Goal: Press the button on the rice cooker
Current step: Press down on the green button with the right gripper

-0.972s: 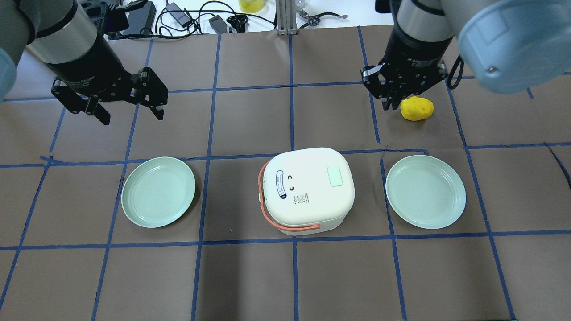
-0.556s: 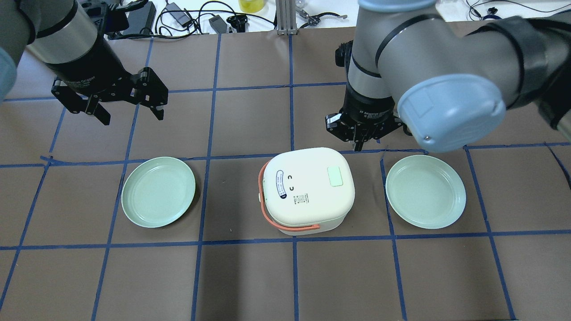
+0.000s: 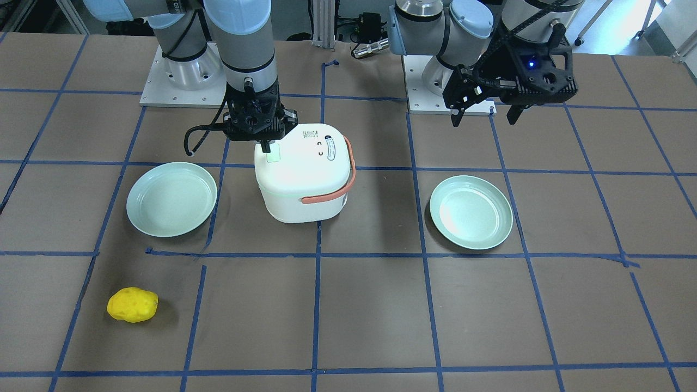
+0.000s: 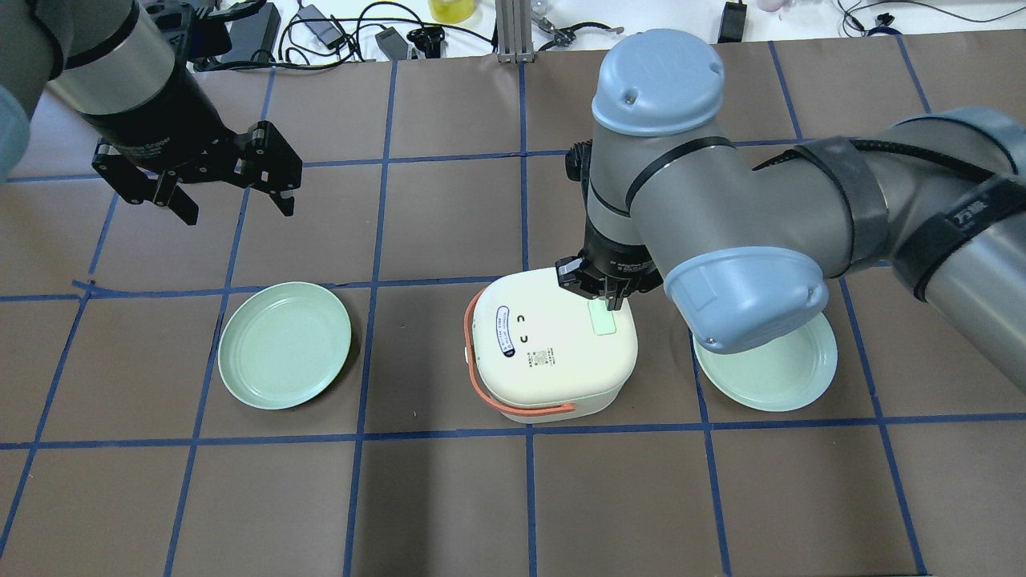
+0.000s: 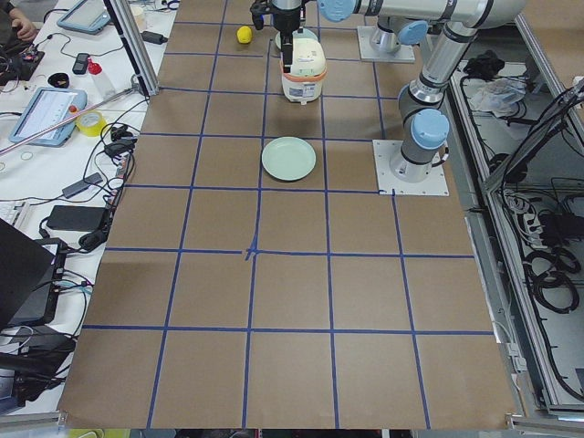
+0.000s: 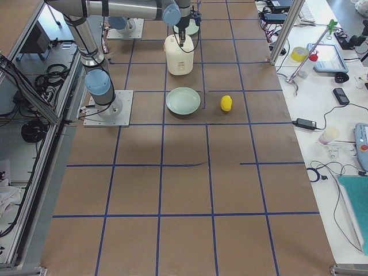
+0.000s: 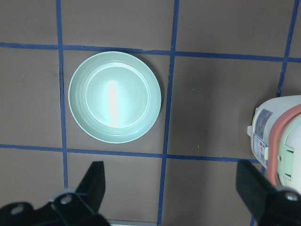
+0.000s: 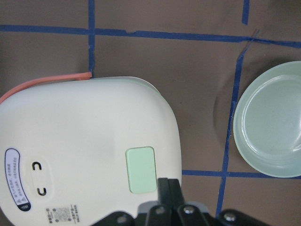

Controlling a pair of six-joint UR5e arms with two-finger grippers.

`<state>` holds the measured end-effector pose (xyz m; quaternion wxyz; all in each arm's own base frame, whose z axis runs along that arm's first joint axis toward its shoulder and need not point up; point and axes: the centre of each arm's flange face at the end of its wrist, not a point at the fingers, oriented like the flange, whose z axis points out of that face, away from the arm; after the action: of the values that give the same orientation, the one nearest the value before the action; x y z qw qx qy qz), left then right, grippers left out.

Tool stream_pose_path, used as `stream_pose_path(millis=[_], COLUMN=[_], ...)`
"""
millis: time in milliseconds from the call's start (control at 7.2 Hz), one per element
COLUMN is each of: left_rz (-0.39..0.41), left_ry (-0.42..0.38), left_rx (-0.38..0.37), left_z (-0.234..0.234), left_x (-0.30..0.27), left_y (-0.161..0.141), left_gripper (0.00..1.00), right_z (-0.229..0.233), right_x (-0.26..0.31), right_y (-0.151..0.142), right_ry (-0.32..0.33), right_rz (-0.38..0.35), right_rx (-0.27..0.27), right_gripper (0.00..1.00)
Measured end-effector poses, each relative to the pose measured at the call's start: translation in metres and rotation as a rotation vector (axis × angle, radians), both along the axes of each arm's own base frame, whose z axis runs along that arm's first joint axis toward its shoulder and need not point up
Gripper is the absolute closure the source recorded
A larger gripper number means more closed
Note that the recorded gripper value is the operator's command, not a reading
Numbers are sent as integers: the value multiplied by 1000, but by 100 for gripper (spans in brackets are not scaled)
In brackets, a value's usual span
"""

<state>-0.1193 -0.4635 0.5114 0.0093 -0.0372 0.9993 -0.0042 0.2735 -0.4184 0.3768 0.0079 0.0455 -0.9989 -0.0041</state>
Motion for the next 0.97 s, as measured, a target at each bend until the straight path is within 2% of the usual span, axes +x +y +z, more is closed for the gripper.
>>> stream_pose_path(millis=[833,972], left_rz=[1,0], left_ry=[0,0], left_rx=[0,0], left_z=[0,0], left_x=[0,0], left_y=[0,0], left_gripper=[0,0], right_z=[-20,-23], right_x=[12,12], right_y=[7,8], right_ry=[-3,-5], right_rz=[36,37], right_rx=[-17,-23], right_gripper=[86,79])
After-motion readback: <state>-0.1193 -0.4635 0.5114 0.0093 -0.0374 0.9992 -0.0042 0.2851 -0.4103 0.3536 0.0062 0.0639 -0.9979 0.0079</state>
